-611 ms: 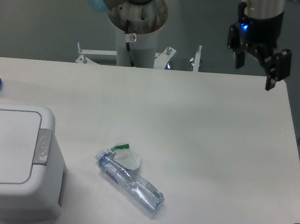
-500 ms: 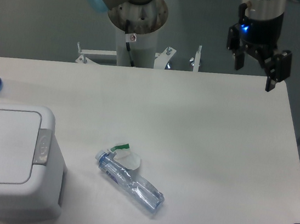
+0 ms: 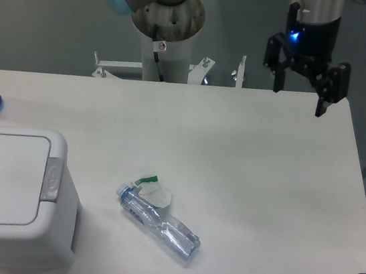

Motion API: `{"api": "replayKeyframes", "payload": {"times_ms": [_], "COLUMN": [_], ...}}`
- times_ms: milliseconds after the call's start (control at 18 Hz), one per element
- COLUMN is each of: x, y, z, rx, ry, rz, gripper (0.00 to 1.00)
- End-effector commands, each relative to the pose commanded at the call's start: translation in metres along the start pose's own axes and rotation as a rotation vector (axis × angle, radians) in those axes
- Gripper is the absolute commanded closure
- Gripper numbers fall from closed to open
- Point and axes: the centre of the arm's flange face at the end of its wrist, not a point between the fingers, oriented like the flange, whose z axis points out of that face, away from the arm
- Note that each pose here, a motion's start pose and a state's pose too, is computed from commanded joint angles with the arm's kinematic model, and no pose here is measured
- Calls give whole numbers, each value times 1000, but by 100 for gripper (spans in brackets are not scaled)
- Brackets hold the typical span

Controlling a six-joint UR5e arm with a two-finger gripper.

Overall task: Open the trash can
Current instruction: 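Move the open gripper over toward the white trash can lid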

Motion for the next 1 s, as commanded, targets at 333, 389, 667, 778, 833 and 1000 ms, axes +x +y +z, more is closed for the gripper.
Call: {"api": "replayKeyframes", "payload": {"times_ms": [333,389,667,778,833,1000], "x": [26,29,54,66,71,88], "y": [-56,-63,-118,-138,-147,-167], "z": [9,10,15,23,22,26], "rx": [75,82,151,174,187,202], "ry": [-22,-22,-24,-13,-11,16], "rz": [-86,-109,-247,-290,-316,-400], "gripper": [0,0,0,0,0,0]}}
